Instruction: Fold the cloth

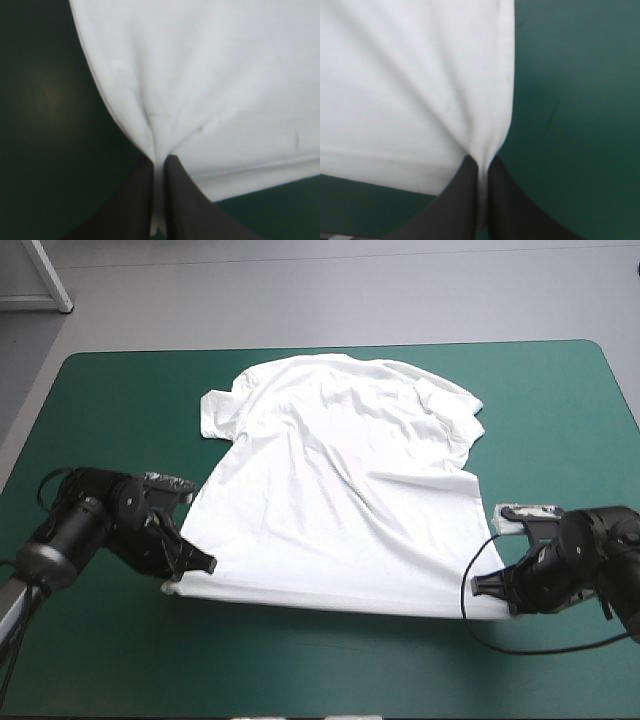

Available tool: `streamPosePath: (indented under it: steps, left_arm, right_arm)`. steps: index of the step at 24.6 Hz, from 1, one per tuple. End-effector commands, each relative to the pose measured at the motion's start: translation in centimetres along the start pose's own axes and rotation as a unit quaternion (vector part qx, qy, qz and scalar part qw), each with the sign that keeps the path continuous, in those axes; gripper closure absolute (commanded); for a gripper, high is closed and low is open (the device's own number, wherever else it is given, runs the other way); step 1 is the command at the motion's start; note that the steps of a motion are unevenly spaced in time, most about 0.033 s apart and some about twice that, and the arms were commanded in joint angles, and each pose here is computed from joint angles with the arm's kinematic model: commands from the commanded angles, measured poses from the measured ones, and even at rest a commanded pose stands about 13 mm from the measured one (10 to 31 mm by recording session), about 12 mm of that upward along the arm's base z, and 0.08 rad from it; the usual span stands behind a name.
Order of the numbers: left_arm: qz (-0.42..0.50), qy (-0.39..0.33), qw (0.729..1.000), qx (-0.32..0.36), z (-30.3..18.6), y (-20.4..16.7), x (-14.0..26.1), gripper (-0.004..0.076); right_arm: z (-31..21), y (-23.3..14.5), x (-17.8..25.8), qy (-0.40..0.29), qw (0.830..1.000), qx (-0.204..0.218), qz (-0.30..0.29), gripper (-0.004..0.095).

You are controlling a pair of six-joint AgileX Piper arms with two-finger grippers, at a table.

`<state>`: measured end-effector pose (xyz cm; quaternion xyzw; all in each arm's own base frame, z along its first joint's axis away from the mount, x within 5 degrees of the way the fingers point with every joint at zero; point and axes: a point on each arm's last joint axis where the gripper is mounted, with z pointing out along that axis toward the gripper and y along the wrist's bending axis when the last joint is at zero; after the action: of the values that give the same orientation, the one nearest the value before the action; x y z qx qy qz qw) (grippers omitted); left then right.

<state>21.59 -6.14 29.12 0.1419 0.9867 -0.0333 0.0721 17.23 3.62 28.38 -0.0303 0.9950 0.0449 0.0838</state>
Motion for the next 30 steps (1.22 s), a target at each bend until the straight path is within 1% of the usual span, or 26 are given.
streamPosePath:
  steps: [1,4,5,8,9,11,13,14,15,16,17,19,20,21,22,23,24,27,30]
  left_arm:
    - [-0.027,0.040,0.999,0.013,0.9,-0.4,4.9,0.0733]
    - [-0.036,0.077,0.996,0.027,2.7,-0.6,7.0,0.0733]
    - [-0.038,0.095,0.994,0.030,3.4,-0.6,7.7,0.0733]
    - [-0.039,0.103,0.993,0.032,3.7,-0.7,8.0,0.0733]
    - [-0.039,0.103,0.993,0.032,3.7,-0.7,8.0,0.0733]
    - [-0.033,0.102,0.994,0.026,3.7,-0.5,7.9,0.0731]
    - [-0.018,0.102,0.994,0.028,3.7,-0.5,7.9,0.0690]
    - [-0.013,0.101,0.994,0.031,3.7,-0.6,7.9,0.0650]
    - [-0.013,0.101,0.994,0.031,3.7,-0.6,7.9,0.0601]
    - [-0.013,0.101,0.994,0.031,3.7,-0.6,7.9,0.0559]
    - [-0.007,0.101,0.994,0.031,3.7,-0.6,7.9,0.0500]
    - [-0.005,0.094,0.995,0.029,3.7,-0.5,7.8,0.0389]
    - [-0.005,0.089,0.996,0.028,3.7,-0.5,7.7,0.0325]
    - [-0.006,0.080,0.996,0.028,3.7,-0.5,7.5,0.0267]
    - [-0.006,0.071,0.997,0.027,3.8,-0.5,7.4,0.0227]
    - [-0.006,0.060,0.998,0.027,3.7,-0.5,7.2,0.0190]
    - [-0.006,0.046,0.999,0.026,3.6,-0.5,6.8,0.0169]
    - [-0.012,-0.022,1.000,0.013,2.3,-0.3,5.0,0.0163]
    - [-0.012,-0.083,0.996,-0.019,0.1,0.2,2.3,0.0163]
  right_arm:
    - [0.5,-0.1,3.0,-0.002,1.000,-0.023,0.018,0.0922]
    - [1.6,0.0,4.5,0.018,0.999,-0.037,0.025,0.0920]
    - [2.1,0.1,5.1,0.029,0.998,-0.048,0.032,0.0920]
    - [2.8,0.3,5.7,0.045,0.996,-0.062,0.041,0.0921]
    - [3.0,0.3,5.8,0.049,0.996,-0.062,0.040,0.0921]
    - [3.2,0.2,5.8,0.050,0.997,-0.061,0.010,0.0917]
    - [3.2,0.2,5.8,0.049,0.997,-0.062,-0.017,0.0816]
    - [3.1,0.2,5.8,0.048,0.997,-0.064,-0.024,0.0701]
    - [3.1,0.2,5.8,0.048,0.996,-0.065,-0.028,0.0610]
    - [3.1,0.3,5.8,0.047,0.996,-0.065,-0.029,0.0487]
    - [3.0,0.3,5.7,0.042,0.997,-0.065,-0.031,0.0360]
    - [2.6,0.3,5.4,0.032,0.997,-0.062,-0.031,0.0179]
    - [2.2,0.3,5.0,0.017,0.998,-0.060,-0.028,0.0068]
    - [1.9,0.2,4.7,0.006,0.998,-0.054,-0.026,0.0035]
    - [1.4,0.2,4.3,-0.006,0.999,-0.049,-0.023,0.0003]
    - [0.7,0.1,3.7,-0.025,0.999,-0.040,-0.021,-0.0005]
    - [0.2,0.0,3.4,-0.039,0.998,-0.034,-0.017,-0.0005]
    - [-1.4,0.0,2.3,-0.081,0.996,-0.022,-0.012,-0.0005]
    - [-2.1,0.0,1.5,-0.091,0.996,-0.017,-0.015,-0.0002]
